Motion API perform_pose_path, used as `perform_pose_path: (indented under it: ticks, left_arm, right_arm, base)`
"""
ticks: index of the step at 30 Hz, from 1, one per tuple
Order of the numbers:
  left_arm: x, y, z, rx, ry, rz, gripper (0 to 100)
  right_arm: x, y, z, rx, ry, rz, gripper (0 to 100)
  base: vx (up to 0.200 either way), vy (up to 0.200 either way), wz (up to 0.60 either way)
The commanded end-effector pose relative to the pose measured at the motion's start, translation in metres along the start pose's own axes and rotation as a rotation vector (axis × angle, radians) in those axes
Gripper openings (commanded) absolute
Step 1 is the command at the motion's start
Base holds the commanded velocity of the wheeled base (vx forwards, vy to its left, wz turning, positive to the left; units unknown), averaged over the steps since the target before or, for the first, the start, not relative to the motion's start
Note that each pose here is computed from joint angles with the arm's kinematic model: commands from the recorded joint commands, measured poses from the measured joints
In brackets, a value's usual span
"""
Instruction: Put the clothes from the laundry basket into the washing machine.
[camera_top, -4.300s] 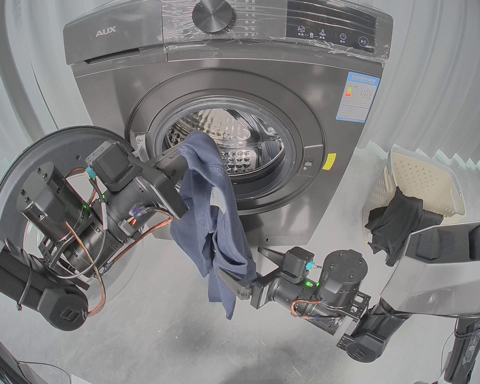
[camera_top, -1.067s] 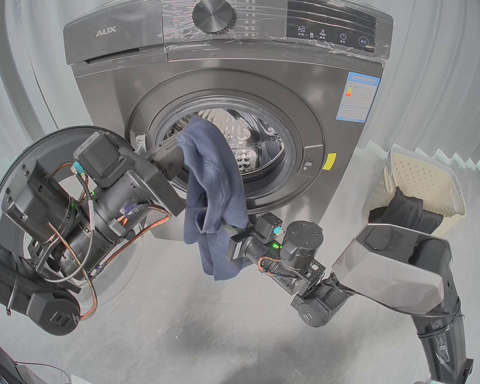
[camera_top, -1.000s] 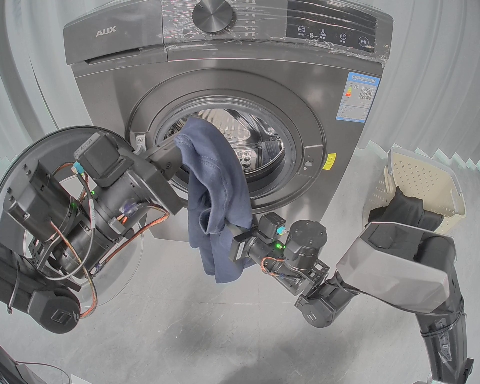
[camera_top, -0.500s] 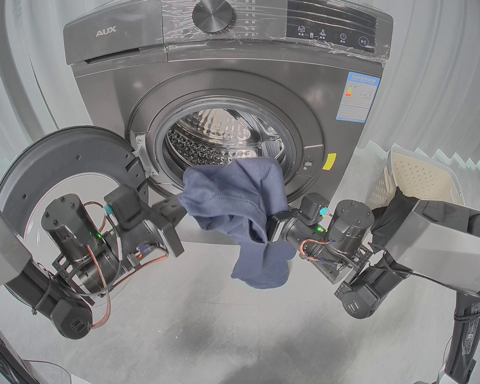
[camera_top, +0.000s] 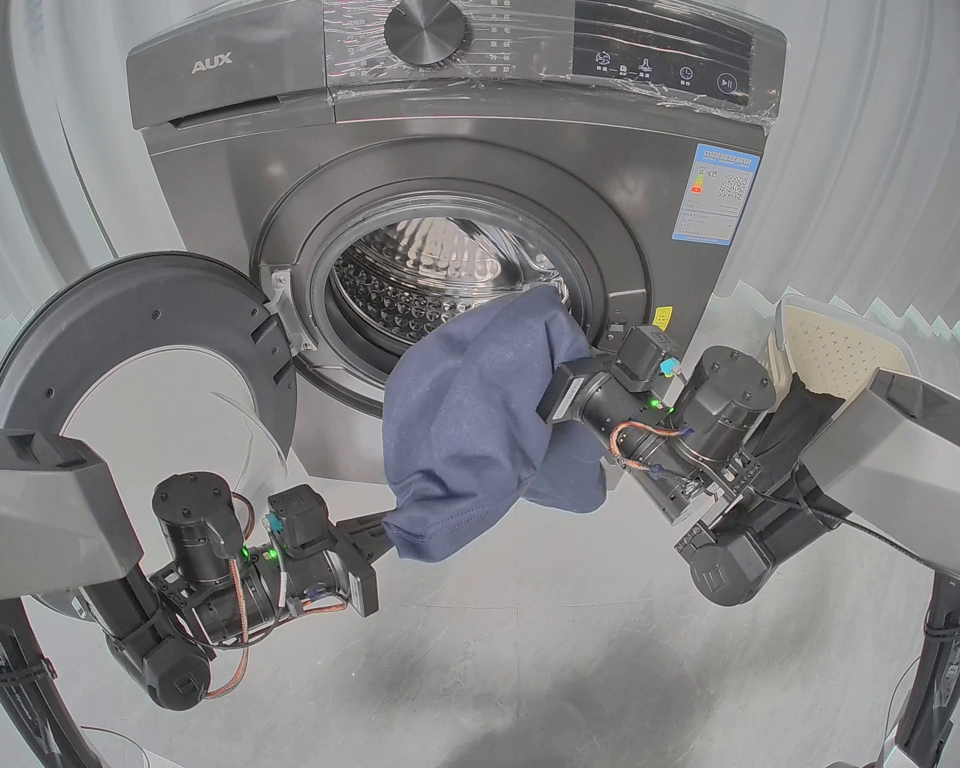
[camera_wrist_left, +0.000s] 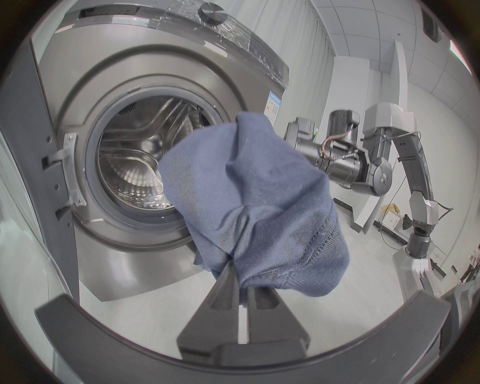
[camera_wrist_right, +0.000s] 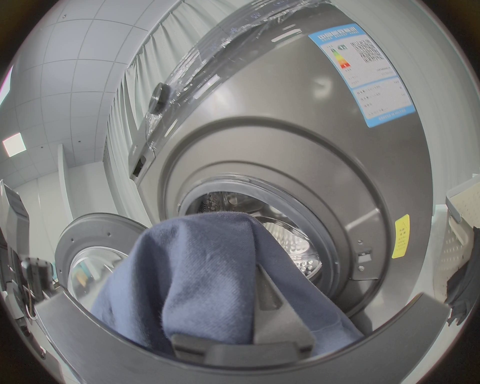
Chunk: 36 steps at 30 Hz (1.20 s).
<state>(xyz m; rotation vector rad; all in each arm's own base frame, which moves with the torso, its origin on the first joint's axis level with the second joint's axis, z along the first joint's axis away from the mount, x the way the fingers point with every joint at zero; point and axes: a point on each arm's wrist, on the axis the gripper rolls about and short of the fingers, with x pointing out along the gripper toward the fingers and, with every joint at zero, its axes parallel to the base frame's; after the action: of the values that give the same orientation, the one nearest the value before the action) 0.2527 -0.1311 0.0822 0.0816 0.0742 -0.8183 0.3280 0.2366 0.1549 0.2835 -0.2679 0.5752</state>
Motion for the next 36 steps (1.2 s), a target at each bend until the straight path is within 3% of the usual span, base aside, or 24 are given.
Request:
perform_pose_path:
  ticks: [1, 9, 13, 18, 21, 27, 32, 36]
  left_arm:
    - [0.002, 0.004, -0.013, -0.017, 0.047, 0.007, 100]
    - [-0.001, 0.007, -0.011, -0.026, 0.036, 0.008, 100]
    - [-0.013, -0.006, -0.022, -0.032, 0.102, -0.069, 100]
    - [-0.027, -0.018, -0.029, -0.009, 0.144, -0.156, 100]
    - [-0.029, -0.021, -0.024, 0.017, 0.123, -0.203, 100]
    - [-0.003, -0.006, 0.0, 0.058, -0.008, -0.12, 100]
    - [0.007, -0.002, 0.025, 0.027, -0.107, -0.055, 100]
    - [0.011, -0.005, 0.032, 0.019, -0.135, -0.048, 100]
  right_arm:
    - [0.0, 0.007, 0.005, 0.003, -0.013, 0.017, 0]
    - [0.002, -0.012, 0.008, -0.015, -0.021, -0.021, 0]
    - [0.008, -0.015, 0.014, -0.018, -0.053, -0.025, 0]
    - [0.012, -0.012, 0.016, -0.013, -0.071, -0.016, 0]
    - [0.011, -0.008, 0.006, -0.009, -0.042, -0.01, 0]
    - [0.004, 0.017, -0.03, 0.008, 0.052, 0.048, 0]
    - [0.0, 0.036, -0.059, 0.019, 0.118, 0.088, 0]
    - [-0.002, 0.046, -0.066, 0.025, 0.131, 0.11, 0]
  base:
    - [0.0, 0.0, 0.0]
    - [0.0, 0.0, 0.0]
    - [0.0, 0.0, 0.0]
    - [0.0, 0.0, 0.0]
    - [0.0, 0.0, 0.0]
    - [0.0, 0.0, 0.0]
    - [0.0, 0.0, 0.0]
    - [0.0, 0.0, 0.0]
